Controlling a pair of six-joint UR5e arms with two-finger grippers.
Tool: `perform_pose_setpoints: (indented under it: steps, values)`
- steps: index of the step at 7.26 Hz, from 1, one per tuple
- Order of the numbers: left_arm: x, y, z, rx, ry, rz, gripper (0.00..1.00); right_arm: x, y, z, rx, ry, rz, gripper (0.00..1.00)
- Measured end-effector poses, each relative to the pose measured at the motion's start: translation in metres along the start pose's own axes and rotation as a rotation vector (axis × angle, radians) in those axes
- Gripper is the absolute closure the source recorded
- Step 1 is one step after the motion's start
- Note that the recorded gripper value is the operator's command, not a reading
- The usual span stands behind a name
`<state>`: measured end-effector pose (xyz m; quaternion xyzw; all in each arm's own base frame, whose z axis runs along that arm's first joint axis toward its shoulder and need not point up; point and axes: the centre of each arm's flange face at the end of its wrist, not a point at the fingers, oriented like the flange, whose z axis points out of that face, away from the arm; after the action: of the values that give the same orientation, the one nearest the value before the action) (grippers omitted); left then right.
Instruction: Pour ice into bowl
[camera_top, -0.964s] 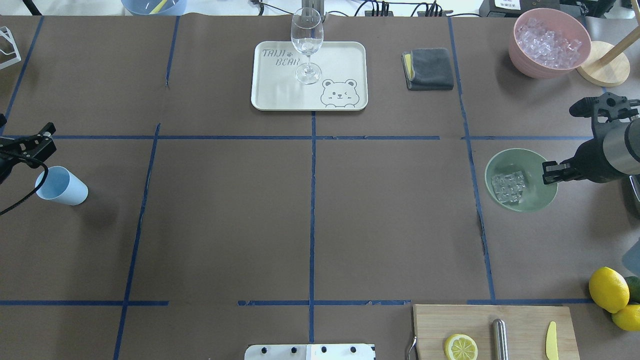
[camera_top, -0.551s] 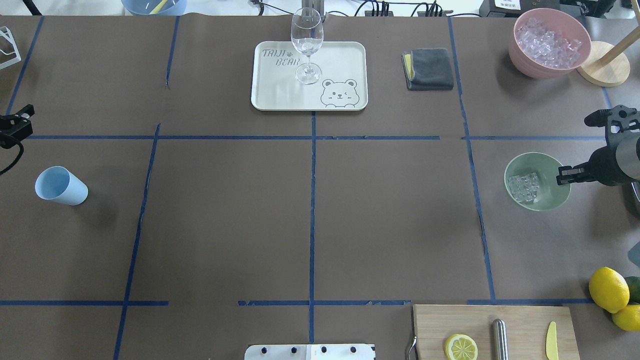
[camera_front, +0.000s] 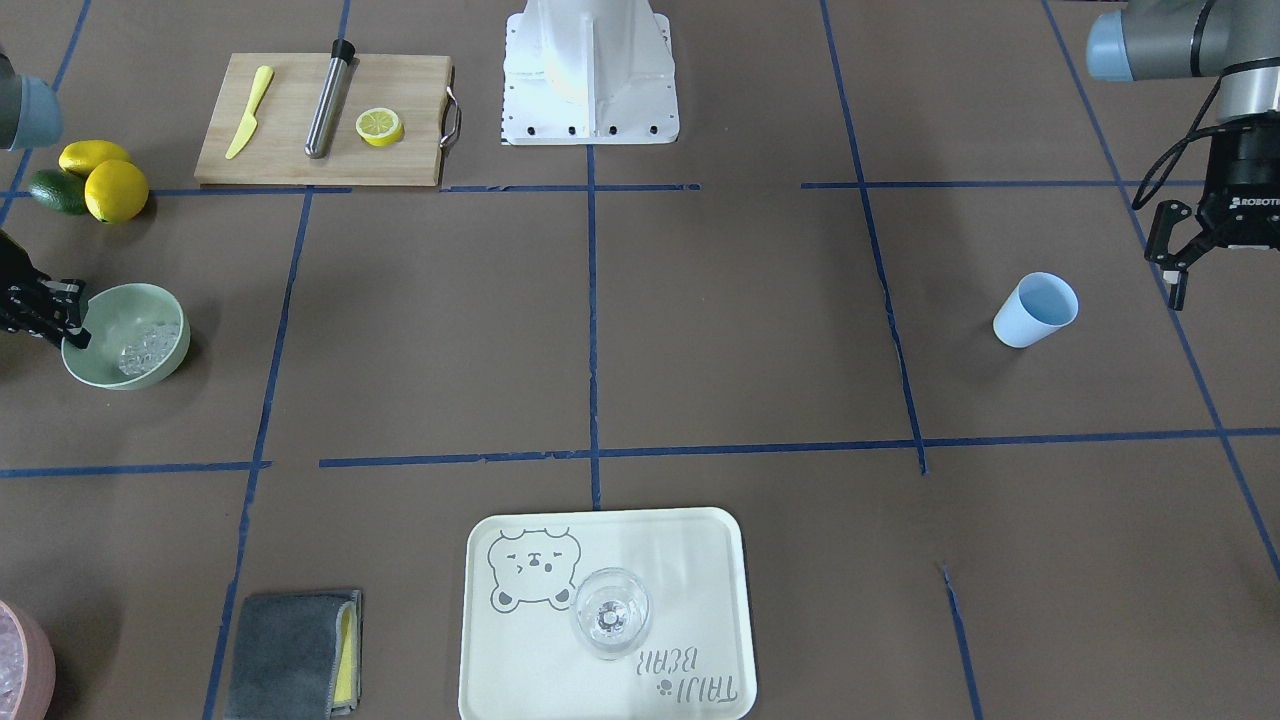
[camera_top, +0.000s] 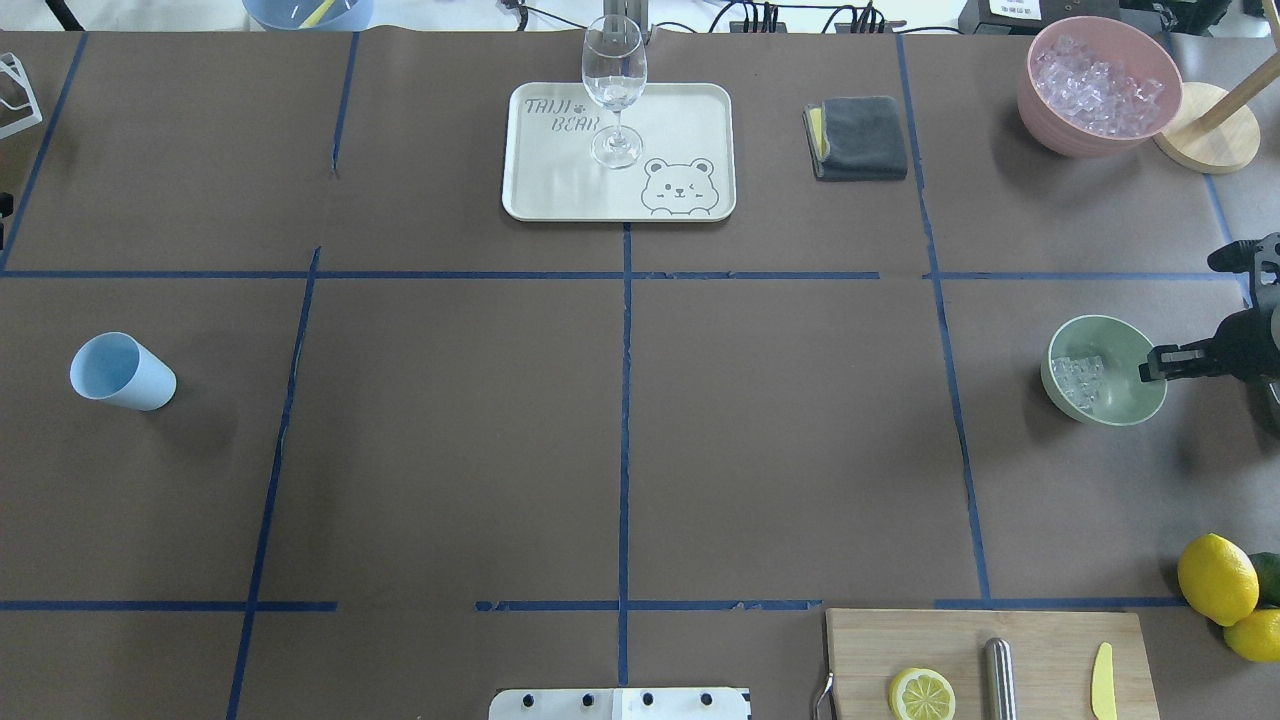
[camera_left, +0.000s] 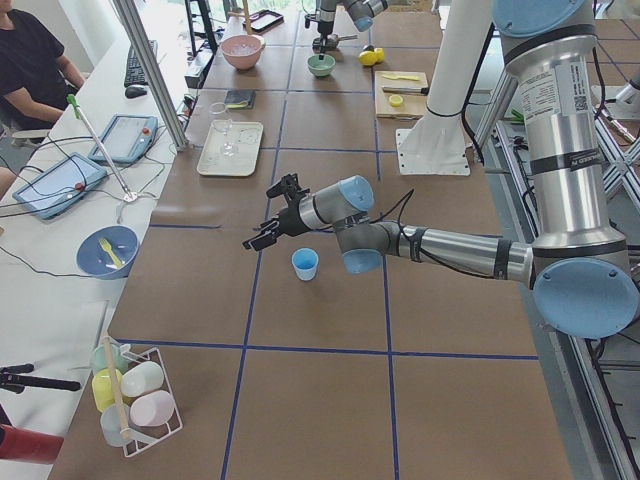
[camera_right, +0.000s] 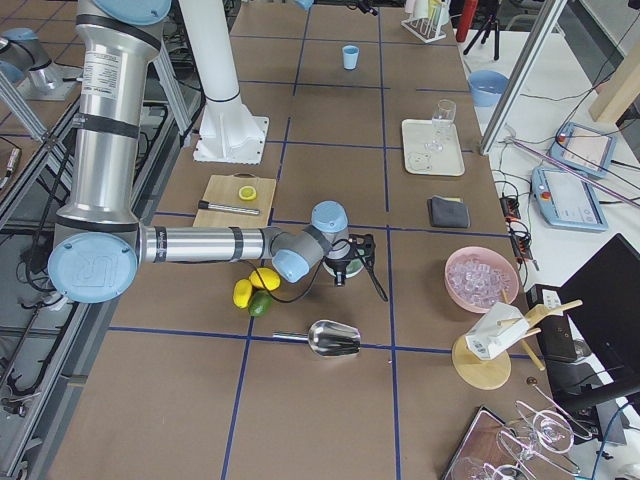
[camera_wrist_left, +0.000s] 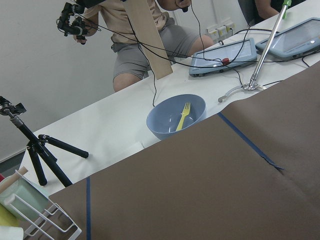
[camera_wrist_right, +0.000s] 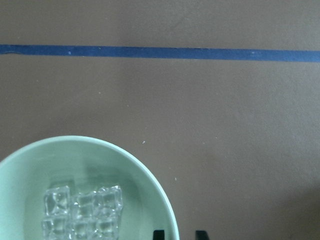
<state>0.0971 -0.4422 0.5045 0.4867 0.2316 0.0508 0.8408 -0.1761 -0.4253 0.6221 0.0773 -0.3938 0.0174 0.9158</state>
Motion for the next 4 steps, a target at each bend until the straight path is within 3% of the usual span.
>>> perform_pose_setpoints:
  steps: [2, 4]
  values:
    - [-0.059, -0.036, 0.0, -0.146, 0.03, 0.064, 0.0, 0.024, -0.007, -0.012, 0.002, 0.038, -0.01, 0.0]
    - [-0.102, -0.079, 0.005, -0.303, 0.021, 0.048, 0.0, 0.058, -0.026, -0.042, -0.025, 0.113, -0.089, 0.0]
